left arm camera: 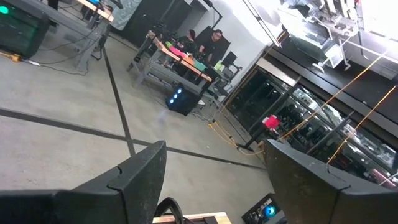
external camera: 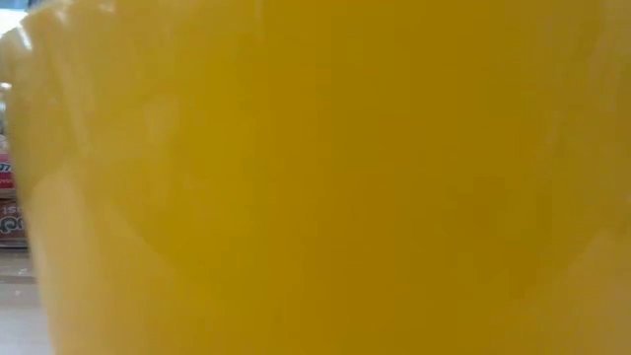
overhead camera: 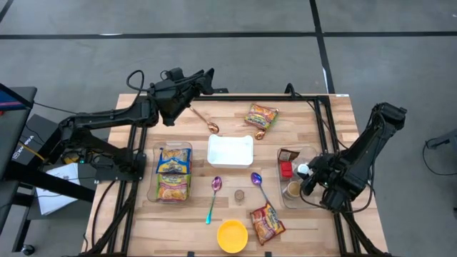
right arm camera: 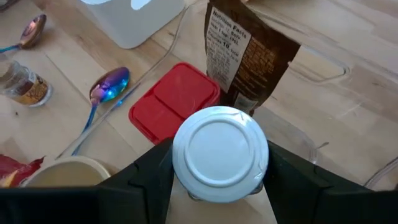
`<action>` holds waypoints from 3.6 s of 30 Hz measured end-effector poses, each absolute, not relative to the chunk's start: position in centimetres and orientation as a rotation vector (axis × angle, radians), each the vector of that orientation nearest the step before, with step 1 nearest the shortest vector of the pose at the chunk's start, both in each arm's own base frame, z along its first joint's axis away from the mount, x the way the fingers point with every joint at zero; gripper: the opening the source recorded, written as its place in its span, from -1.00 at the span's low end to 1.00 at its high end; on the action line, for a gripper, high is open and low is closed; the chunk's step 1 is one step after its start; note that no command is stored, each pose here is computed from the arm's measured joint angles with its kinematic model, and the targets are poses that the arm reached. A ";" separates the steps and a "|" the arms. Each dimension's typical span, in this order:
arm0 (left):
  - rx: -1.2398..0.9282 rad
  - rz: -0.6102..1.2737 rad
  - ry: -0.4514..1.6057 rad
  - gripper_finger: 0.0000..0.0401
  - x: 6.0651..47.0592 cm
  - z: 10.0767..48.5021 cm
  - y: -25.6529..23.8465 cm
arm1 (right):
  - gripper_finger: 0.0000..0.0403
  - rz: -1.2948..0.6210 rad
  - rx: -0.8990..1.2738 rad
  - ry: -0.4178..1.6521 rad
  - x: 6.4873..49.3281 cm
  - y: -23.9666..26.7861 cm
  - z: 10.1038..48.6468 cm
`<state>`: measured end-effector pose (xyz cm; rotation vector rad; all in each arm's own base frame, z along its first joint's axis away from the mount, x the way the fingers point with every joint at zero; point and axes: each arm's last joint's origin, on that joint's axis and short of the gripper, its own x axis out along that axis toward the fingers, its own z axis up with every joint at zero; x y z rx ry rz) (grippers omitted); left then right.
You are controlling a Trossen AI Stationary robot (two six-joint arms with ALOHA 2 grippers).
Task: Pick & Place Food Item
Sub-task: Put the white seasoning bottle into the right transparent bin, then put the left gold spoon into the white bin
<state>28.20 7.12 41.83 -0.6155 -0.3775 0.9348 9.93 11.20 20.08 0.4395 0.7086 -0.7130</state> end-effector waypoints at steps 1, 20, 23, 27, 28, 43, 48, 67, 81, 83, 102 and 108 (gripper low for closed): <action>-0.615 0.935 -0.378 0.32 28.2 41.8 7.1 | 0.00 -0.713 0.443 0.717 9.9 11.2 20.1; -0.592 0.938 -0.362 0.32 28.2 41.8 7.1 | 0.01 -0.661 0.443 0.758 10.5 12.2 19.5; -0.591 0.938 -0.362 0.32 28.2 41.8 7.1 | 0.04 -0.661 0.436 0.762 10.7 12.5 19.2; -0.591 0.938 -0.362 0.32 28.2 41.8 7.1 | 0.12 -0.664 0.427 0.755 10.9 12.8 18.9; -0.591 0.939 -0.362 0.32 28.2 41.8 7.1 | 0.14 -0.663 0.431 0.754 10.9 12.9 18.9; -0.591 0.939 -0.362 0.32 28.2 41.8 7.1 | 0.16 -0.656 0.453 0.753 10.9 12.8 19.1; -0.591 0.939 -0.362 0.32 28.2 41.8 7.1 | 0.16 -0.657 0.451 0.752 10.6 12.4 19.5; -0.590 0.939 -0.361 0.32 28.2 41.8 7.1 | 0.17 -0.630 0.491 0.651 9.6 10.5 21.4; -0.571 0.916 -0.342 0.32 28.3 41.8 7.1 | 0.17 -0.612 0.597 0.350 9.1 8.0 24.0; -0.570 0.916 -0.342 0.32 28.3 41.8 7.1 | 0.17 -0.603 0.618 0.295 8.8 7.5 24.5; -0.368 0.629 -0.177 0.32 28.9 41.8 6.5 | 0.17 -0.471 0.470 0.012 6.1 3.4 34.8; -0.367 0.611 -0.175 0.32 29.0 41.9 6.4 | 0.17 -0.472 0.402 -0.028 5.1 1.8 38.7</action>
